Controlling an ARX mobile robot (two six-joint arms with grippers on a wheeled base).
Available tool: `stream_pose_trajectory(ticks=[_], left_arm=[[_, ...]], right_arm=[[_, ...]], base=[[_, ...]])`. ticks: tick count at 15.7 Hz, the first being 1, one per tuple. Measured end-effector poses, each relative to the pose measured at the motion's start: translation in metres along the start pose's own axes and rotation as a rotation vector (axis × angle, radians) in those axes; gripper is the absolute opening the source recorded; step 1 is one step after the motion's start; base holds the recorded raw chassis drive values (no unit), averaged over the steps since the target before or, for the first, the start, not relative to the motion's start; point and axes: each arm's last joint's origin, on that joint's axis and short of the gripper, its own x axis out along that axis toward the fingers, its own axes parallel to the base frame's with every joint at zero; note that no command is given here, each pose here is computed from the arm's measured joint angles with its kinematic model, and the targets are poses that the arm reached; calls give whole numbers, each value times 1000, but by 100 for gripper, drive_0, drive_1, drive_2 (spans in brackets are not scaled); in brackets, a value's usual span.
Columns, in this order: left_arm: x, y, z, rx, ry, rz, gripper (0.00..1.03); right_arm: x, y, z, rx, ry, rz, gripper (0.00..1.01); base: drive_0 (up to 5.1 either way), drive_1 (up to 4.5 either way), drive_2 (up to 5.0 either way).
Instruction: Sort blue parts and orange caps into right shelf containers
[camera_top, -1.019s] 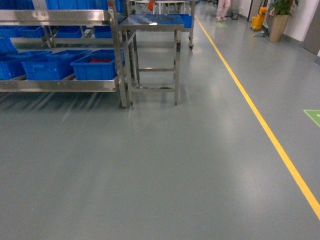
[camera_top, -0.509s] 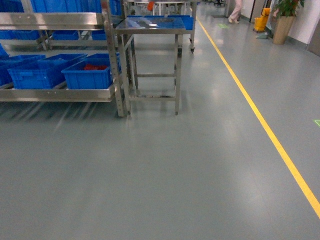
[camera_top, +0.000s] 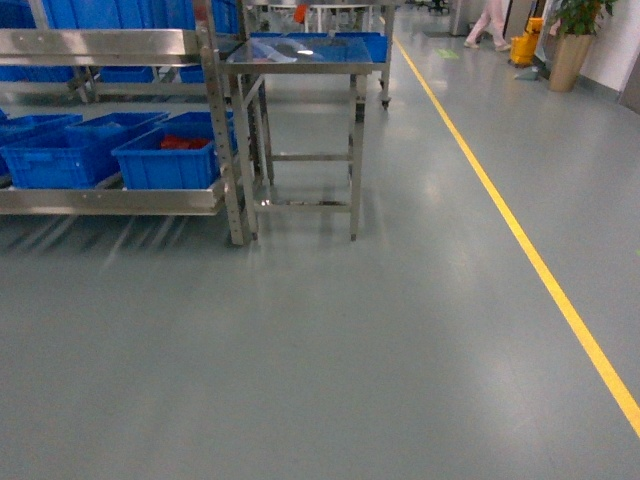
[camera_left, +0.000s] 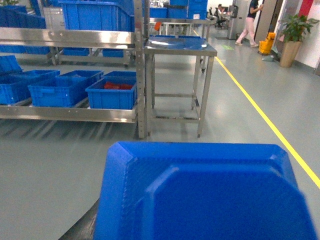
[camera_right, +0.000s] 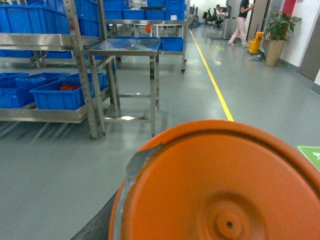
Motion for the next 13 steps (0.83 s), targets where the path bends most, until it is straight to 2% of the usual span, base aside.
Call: stream_pose_trajectory(ticks=[13], left_arm=[[0, 0, 0, 0, 2, 1, 42]], right_arm=[[0, 0, 0, 0, 4, 0, 43]], base=[[4, 437, -429]])
